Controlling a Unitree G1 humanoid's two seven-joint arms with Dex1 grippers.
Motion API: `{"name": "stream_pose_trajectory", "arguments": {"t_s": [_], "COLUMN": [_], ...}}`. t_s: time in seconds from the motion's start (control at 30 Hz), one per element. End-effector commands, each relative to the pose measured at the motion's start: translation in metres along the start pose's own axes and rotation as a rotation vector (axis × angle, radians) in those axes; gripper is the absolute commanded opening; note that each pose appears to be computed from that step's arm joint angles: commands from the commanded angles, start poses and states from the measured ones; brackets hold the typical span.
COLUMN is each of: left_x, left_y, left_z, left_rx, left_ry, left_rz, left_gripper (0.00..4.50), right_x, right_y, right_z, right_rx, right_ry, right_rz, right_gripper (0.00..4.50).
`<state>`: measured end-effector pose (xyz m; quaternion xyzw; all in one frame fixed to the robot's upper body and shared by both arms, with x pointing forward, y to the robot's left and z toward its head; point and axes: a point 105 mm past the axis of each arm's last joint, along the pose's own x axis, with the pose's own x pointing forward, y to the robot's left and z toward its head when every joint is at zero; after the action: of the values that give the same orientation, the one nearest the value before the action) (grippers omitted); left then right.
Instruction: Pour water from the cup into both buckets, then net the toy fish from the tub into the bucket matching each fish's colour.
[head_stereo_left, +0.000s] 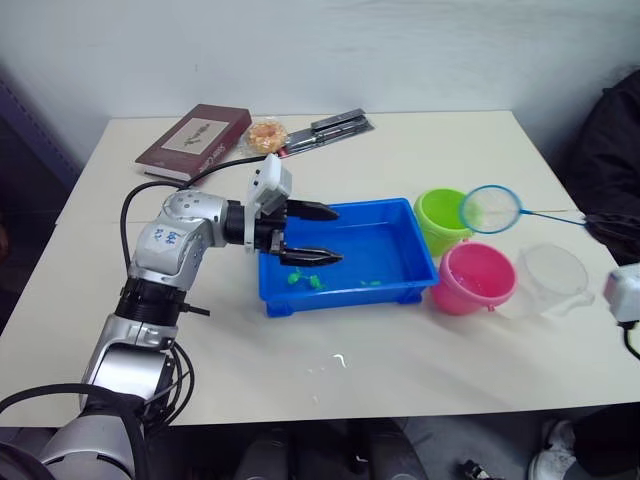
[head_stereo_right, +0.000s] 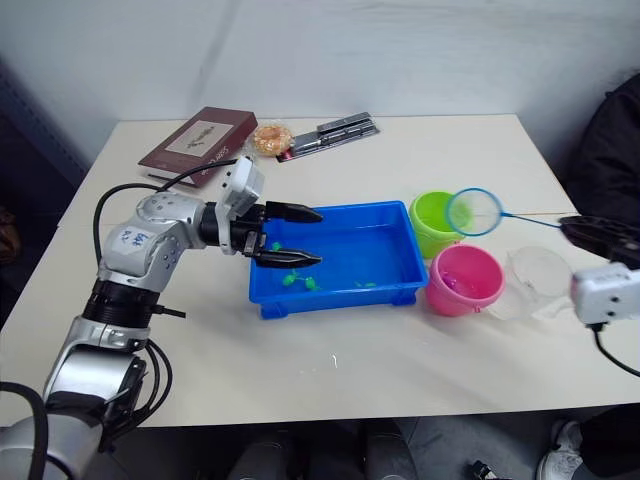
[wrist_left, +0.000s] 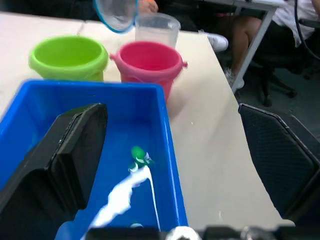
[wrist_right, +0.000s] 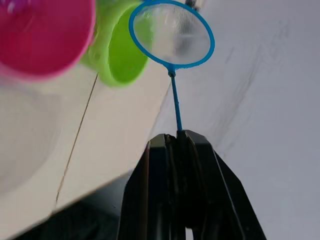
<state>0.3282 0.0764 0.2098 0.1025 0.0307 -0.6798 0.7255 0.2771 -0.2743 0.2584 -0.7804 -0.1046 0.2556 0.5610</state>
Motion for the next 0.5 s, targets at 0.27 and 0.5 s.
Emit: {"name": "stream_pose_trajectory", "arguments": {"t_s": [0.27, 0.5], "left_x": [-0.026, -0.044], "left_y": [-0.017, -0.029], "left_z": [-0.001, -0.003], "left_rx": [0.050, 0.021], "left_ry": [0.077, 0.100], "left_rz": [0.102, 0.179], "left_gripper": [4.49, 4.49], "right_x": [0.099, 0.117], "right_y": [0.009, 0.024], "right_z": [0.017, 0.024], "right_rx": [-0.023, -0.042], "right_ry": [-0.162, -0.232], "right_rz": [0.346, 0.466], "right_gripper": [0.00, 0.00]}}
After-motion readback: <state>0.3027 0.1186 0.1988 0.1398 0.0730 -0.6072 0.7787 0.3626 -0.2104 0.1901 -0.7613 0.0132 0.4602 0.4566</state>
